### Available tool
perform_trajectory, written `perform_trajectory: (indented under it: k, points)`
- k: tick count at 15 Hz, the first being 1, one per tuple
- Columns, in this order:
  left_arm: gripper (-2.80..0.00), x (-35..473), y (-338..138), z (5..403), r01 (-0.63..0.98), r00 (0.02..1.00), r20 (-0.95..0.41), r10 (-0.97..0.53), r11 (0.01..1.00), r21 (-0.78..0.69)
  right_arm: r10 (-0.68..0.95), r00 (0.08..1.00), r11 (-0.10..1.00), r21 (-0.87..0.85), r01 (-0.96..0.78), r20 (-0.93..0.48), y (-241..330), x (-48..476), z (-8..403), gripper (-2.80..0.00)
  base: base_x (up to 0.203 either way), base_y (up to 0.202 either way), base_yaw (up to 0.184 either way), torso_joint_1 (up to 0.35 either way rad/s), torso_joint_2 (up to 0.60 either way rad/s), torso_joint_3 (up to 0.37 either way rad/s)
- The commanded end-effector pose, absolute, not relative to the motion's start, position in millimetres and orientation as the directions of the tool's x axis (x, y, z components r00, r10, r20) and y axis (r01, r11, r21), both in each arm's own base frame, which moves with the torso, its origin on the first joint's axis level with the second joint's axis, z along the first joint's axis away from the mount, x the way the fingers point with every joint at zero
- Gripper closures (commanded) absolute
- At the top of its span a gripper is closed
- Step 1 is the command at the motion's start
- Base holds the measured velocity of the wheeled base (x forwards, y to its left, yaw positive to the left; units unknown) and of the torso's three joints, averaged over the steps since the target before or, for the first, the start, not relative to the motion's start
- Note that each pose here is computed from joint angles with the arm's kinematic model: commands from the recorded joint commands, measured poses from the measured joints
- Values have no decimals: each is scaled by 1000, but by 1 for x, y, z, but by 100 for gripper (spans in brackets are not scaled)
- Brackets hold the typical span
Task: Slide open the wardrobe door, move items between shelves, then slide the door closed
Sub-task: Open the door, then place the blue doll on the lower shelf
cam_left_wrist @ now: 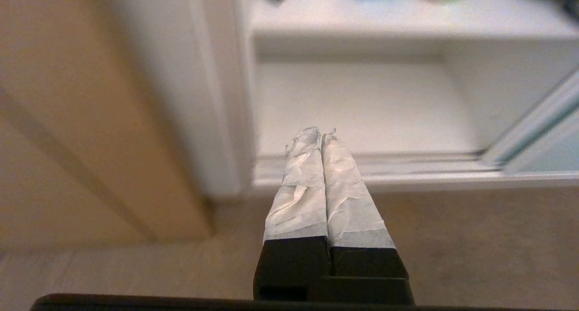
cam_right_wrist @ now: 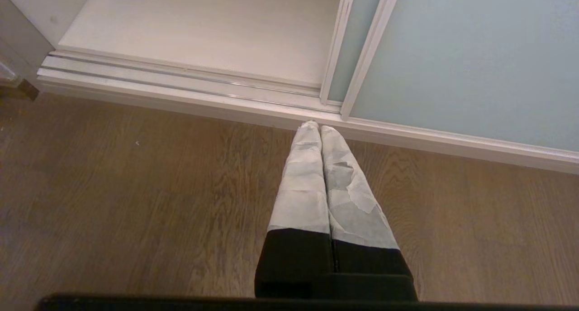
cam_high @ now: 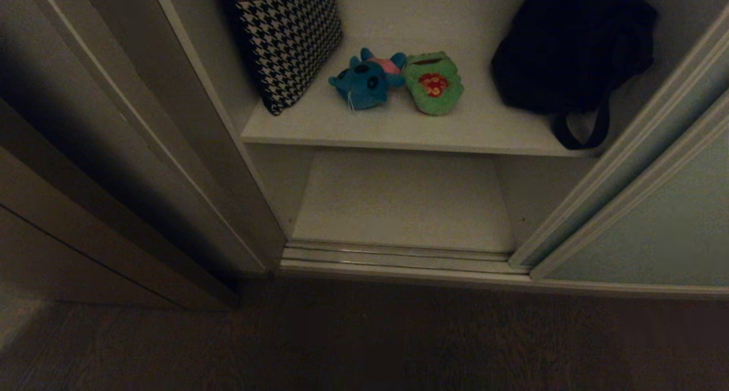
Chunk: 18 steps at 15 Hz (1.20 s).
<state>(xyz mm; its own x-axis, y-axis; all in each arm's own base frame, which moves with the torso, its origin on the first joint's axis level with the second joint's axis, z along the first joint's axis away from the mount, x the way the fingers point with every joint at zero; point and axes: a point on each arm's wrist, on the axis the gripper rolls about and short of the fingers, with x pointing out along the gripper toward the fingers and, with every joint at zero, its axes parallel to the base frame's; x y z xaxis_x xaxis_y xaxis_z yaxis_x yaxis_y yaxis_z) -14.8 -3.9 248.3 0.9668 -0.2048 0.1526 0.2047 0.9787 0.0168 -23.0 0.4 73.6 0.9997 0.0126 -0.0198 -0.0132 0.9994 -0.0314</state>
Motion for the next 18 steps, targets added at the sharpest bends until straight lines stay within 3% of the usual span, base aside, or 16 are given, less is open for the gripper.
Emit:
perform_trajectory:
  k: [1,3,5,10,13,18]
  points:
    - [0,65,-7,307,254,967,30,-254,967,-11,12,1000,999,-32,-13,-18,0,-23,74,0,0,0,0,0,0,0]
    - [0,122,-11,346,309,951,20,-309,951,-13,14,1000,999,-32,-14,-18,0,-23,74,0,0,0,0,0,0,0]
    - [0,185,-20,361,364,931,-21,-365,931,-22,13,1000,999,-31,-13,-19,0,-23,74,0,0,0,0,0,0,0]
    - [0,322,-63,344,476,867,-133,-479,877,-56,13,1000,999,-32,-14,-19,0,-23,74,0,0,0,0,0,0,0]
    - [0,365,-99,340,535,823,-153,-547,837,-115,13,1000,999,-32,-14,-18,0,-23,74,0,0,0,0,0,0,0]
    - [0,394,-143,290,550,755,-279,-593,805,-224,13,1000,999,-32,-14,-20,0,-23,73,0,0,0,0,0,0,0]
